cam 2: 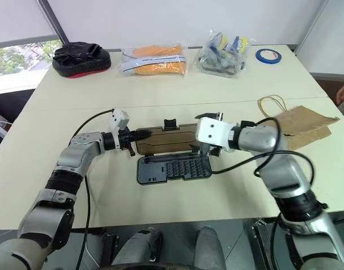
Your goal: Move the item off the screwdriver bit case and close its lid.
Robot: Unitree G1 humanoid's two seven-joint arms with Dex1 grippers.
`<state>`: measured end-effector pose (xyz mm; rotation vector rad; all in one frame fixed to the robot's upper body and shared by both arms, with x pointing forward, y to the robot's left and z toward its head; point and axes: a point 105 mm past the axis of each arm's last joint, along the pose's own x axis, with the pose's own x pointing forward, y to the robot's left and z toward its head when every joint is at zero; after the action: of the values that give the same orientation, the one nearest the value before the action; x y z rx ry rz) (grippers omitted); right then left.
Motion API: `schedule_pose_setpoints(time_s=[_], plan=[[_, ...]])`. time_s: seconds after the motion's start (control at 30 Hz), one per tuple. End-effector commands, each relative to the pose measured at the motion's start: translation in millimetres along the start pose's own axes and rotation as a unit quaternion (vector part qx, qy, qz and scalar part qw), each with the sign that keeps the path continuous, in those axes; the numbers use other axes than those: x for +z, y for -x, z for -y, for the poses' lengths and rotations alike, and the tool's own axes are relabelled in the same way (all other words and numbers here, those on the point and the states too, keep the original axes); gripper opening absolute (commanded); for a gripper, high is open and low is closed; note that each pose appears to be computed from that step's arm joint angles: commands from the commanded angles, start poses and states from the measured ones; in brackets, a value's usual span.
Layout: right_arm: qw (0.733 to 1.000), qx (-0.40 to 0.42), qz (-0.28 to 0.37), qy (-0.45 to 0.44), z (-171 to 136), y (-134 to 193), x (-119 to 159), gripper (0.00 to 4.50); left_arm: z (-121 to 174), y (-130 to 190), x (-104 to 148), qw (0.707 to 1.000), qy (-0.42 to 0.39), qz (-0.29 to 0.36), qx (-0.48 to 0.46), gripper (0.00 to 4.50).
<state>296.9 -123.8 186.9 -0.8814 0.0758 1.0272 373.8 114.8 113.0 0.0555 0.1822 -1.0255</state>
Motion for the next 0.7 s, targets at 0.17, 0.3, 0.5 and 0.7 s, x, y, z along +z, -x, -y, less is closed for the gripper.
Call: schedule_pose_setpoints(time_s=[0.17,0.3,0.5,0.7], plan=[[0.998,0.003,0.025,-0.058,18.3,42.4,26.7,4.46,20.9,9.9,39.5,0.995,-0.047,0.029,-0.084,0.0],[0.997,-0.007,0.004,-0.07,24.7,52.8,15.8,4.46,37.0,19.0,38.5,0.99,-0.049,0.005,-0.133,0.0],[0.997,0.007,-0.015,-0.071,25.7,63.0,9.6,4.46,62.0,30.6,22.6,0.979,-0.036,-0.04,-0.194,0.0],[0.996,0.018,0.006,-0.085,24.8,60.4,16.5,4.46,79.4,29.1,-8.4,0.971,-0.023,-0.084,-0.223,0.0]])
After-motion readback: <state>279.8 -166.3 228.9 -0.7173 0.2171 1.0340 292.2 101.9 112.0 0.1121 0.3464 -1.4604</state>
